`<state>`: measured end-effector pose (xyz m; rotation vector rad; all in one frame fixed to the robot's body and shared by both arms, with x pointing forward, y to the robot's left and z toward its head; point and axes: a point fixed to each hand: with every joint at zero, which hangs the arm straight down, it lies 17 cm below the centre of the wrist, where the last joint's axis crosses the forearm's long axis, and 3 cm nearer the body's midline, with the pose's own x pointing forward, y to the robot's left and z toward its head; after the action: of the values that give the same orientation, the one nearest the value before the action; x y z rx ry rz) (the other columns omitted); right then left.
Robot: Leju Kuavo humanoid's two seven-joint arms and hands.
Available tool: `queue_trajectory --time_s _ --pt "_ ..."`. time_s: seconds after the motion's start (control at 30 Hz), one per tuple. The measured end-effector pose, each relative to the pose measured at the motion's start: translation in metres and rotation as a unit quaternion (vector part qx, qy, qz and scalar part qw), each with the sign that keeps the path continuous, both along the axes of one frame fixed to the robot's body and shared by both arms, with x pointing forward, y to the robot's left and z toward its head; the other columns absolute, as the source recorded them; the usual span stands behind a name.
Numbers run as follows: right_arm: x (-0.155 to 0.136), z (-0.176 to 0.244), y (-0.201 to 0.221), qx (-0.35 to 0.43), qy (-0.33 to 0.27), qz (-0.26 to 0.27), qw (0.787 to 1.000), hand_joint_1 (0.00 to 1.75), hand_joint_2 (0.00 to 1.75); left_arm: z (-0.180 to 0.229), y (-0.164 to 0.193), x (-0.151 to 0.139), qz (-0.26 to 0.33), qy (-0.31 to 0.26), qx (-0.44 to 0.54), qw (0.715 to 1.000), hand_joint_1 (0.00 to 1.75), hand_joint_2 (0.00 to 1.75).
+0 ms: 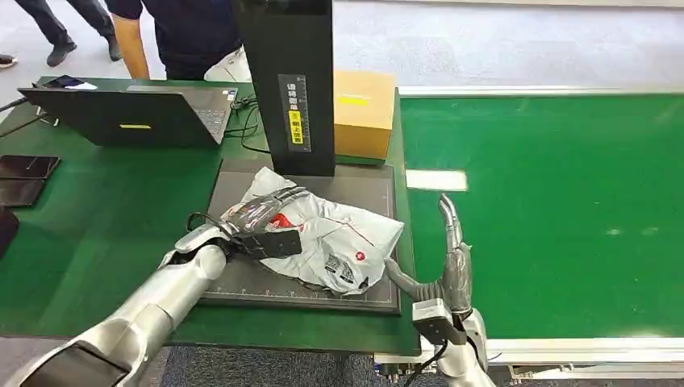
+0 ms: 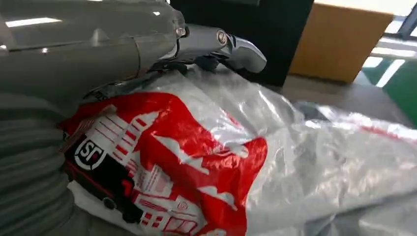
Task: Moved the parcel from conveyor to table for the left to box.
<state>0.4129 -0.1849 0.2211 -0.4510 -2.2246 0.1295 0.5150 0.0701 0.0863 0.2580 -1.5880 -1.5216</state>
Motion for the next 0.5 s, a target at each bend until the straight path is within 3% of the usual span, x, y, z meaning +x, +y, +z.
queue_trajectory --time_s 0.5 --pt "-0.0003 -0.002 -0.0025 0.0 0.002 -0.003 1.0 0.0 1.75 -0.0035 0.0068 0.0098 0.0 -0.003 0.033 0.999 1.75 1.75"
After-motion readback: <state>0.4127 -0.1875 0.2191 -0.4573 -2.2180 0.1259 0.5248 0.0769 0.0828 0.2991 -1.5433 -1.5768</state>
